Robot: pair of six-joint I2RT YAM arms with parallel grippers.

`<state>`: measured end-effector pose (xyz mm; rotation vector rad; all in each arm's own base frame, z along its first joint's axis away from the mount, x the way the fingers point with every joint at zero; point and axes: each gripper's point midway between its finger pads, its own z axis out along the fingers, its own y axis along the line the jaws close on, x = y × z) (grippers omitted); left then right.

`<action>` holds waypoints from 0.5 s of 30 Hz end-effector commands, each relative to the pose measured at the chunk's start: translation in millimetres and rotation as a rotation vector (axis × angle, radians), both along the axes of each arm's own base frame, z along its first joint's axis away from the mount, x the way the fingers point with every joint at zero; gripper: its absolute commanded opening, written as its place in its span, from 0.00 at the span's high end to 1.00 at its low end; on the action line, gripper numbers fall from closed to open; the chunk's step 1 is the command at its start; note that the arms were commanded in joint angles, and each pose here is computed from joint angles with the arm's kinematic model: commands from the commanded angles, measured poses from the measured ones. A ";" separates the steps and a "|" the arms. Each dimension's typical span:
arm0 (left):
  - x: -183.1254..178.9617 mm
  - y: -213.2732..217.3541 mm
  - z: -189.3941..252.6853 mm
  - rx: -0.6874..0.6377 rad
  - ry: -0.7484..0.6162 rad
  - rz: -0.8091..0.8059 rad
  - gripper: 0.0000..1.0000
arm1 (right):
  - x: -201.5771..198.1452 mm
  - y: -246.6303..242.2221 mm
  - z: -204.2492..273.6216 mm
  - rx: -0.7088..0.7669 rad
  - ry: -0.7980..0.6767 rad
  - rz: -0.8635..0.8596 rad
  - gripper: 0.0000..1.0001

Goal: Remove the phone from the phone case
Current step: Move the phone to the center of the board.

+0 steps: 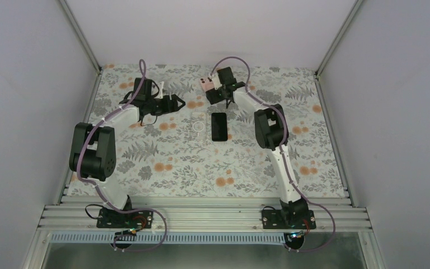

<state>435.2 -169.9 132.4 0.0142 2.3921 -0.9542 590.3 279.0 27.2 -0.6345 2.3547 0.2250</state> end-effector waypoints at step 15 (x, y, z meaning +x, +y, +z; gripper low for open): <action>3.0 0.8 17.8 -0.020 -0.047 0.003 0.17 | -82.5 -162.1 -9.4 -0.188 0.194 -0.020 0.45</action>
